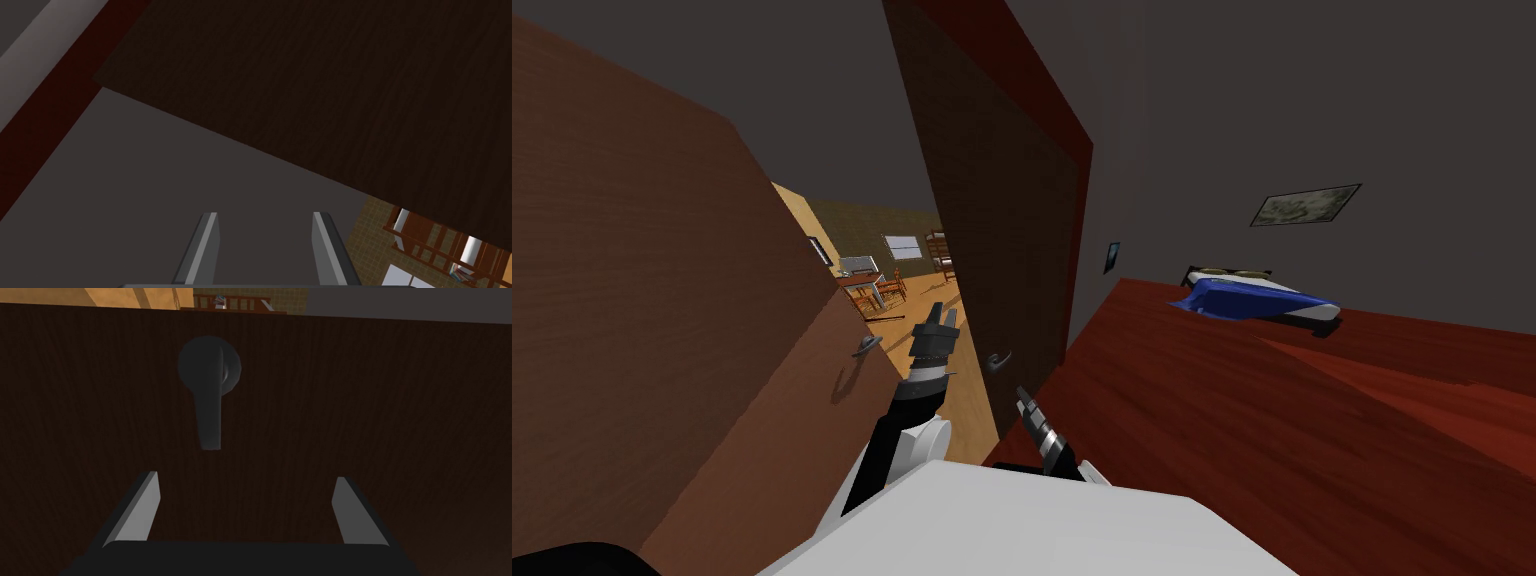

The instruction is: Push the door open

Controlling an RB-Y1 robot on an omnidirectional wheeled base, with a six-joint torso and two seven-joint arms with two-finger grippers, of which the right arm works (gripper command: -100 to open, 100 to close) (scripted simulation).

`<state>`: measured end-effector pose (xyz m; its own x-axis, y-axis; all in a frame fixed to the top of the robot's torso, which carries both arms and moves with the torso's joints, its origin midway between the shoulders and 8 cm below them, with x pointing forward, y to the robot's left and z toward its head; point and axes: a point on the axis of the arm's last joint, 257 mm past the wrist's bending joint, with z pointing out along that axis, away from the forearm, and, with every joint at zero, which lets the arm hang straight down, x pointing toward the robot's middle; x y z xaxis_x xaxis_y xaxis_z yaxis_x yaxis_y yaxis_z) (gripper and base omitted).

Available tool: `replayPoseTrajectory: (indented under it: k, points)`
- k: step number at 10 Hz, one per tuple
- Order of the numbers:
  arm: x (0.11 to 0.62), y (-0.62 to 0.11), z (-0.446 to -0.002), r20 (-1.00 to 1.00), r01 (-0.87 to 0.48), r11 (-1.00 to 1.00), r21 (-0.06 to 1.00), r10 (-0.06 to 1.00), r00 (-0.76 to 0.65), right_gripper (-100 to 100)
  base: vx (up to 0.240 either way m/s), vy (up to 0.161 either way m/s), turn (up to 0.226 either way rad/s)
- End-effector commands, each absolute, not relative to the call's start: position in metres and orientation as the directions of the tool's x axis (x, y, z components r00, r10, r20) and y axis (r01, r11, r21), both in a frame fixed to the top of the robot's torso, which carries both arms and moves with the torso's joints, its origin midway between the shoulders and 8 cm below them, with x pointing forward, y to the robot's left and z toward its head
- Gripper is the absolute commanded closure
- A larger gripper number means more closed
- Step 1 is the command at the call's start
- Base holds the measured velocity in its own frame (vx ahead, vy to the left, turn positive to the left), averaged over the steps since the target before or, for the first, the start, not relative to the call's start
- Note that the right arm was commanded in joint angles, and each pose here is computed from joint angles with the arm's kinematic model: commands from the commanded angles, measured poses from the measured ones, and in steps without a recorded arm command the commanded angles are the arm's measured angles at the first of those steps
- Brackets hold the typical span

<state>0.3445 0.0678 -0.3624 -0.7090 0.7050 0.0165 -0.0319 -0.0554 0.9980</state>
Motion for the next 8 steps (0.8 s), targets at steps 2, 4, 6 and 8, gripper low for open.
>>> replayPoseTrajectory:
  k: [2,4,6,8]
  points:
    - [0.336,0.073,-0.376,0.009,-0.016,-0.031,0.999,0.682,-0.732,-100,0.113,-0.032,0.006]
    - [0.330,0.076,-0.386,0.003,-0.006,-0.011,1.000,0.663,-0.748,-100,0.142,-0.014,0.008]
    - [0.329,0.076,-0.388,0.001,-0.004,-0.007,1.000,0.660,-0.751,-100,0.098,-0.012,0.002]
    - [0.330,0.076,-0.389,0.002,-0.002,-0.006,1.000,0.663,-0.748,-100,0.099,0.089,0.027]
